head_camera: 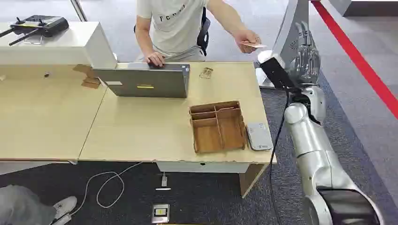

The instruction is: Pass the card to the sensor for recognition and then transmit it.

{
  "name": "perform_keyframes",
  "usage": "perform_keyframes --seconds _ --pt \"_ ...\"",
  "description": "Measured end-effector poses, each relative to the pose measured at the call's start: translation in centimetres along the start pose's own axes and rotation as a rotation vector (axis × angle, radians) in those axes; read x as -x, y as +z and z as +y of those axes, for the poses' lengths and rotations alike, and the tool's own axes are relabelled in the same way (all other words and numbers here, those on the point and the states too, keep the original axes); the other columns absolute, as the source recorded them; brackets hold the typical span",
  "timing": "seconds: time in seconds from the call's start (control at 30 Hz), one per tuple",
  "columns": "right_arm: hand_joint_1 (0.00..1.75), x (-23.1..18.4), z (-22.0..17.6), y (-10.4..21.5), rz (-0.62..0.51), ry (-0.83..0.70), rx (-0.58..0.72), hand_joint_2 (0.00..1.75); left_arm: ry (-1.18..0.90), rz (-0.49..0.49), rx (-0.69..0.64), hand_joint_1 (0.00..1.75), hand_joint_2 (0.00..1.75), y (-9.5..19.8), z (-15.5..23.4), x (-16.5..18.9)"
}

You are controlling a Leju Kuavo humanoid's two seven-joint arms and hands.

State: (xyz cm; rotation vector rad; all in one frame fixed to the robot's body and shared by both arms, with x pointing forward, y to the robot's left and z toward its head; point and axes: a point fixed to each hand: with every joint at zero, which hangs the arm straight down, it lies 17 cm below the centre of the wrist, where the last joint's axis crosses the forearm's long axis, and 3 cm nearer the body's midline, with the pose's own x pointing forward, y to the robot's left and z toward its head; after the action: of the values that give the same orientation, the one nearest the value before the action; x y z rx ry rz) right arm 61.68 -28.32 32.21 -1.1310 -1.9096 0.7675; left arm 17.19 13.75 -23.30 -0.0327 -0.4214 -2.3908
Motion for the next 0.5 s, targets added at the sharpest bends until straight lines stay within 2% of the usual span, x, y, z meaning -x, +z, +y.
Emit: perform_keyframes --seconds 0.23,0.5 --pt "0.00 -2.5 2.8 0.6 -0.080 0.053 -0.029 1.75 -0.031 0.008 -0.003 0.00 0.00 0.0 0.5 0.1" --pt "0.00 -4.3 5.4 0.8 -0.117 0.087 -0.082 1.75 -0.073 0.024 0.016 0.00 0.00 0.1 1.3 0.0"
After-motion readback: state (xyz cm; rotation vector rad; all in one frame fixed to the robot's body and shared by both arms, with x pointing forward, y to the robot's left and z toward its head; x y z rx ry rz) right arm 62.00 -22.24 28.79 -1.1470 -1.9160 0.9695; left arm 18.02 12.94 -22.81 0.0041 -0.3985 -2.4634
